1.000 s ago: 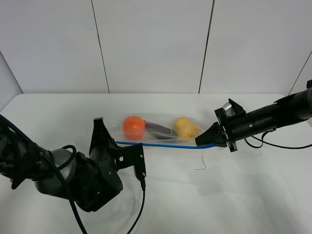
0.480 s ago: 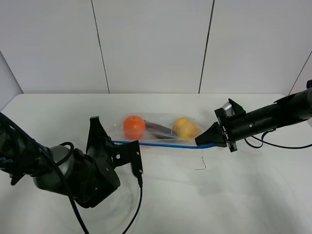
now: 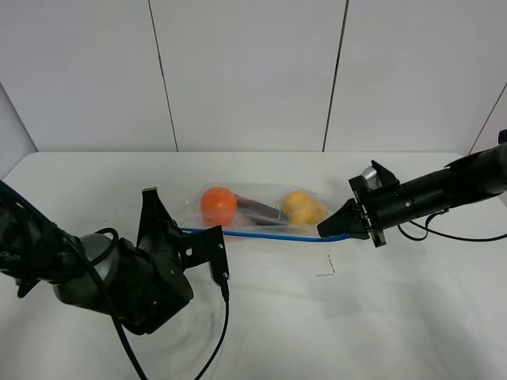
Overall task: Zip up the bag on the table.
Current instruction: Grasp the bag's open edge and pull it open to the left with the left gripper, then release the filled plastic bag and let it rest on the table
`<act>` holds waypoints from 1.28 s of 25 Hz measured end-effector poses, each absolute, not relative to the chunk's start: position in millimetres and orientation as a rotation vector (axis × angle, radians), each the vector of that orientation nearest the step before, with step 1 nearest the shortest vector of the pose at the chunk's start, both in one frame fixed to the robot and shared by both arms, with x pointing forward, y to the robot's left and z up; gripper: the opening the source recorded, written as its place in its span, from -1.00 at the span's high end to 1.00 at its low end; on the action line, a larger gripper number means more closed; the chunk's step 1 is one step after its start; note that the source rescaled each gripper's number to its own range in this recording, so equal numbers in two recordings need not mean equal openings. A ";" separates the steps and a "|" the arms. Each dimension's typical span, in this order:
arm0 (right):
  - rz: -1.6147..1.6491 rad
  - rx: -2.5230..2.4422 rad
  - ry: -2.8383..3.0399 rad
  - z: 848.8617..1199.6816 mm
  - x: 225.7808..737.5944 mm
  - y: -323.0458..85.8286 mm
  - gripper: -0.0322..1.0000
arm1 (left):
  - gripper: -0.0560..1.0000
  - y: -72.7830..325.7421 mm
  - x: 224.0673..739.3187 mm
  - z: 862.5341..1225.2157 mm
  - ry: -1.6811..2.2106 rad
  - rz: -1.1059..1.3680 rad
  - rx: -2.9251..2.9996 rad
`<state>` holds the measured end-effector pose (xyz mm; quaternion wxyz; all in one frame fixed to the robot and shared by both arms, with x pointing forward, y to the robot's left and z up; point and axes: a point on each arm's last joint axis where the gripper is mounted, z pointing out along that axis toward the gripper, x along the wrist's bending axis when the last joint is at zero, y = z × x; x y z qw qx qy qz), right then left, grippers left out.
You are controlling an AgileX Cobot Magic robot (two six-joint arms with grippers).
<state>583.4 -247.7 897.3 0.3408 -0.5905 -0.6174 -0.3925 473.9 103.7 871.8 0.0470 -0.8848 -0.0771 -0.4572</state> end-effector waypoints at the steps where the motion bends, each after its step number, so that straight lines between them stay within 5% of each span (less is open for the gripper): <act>1: -1.021 -1.536 -1.606 897.3 583.4 -247.7 0.94 | 0.89 103.7 473.9 871.8 -0.235 -1.395 -2.699; 4: -1.019 -1.536 -1.608 897.2 583.2 -247.7 0.94 | 0.78 103.6 473.7 871.5 -0.236 -1.390 -2.704; 10: -1.012 -1.535 -1.617 896.6 582.8 -248.0 0.94 | -0.16 104.0 473.6 871.5 -0.245 -1.389 -2.702; 12: -1.012 -1.535 -1.617 896.6 582.8 -248.0 0.94 | -0.34 104.6 474.0 872.3 -0.248 -1.400 -2.688; 32: -1.013 -1.533 -1.620 896.6 582.8 -248.0 0.94 | -0.45 111.9 480.9 887.0 -0.284 -1.589 -2.488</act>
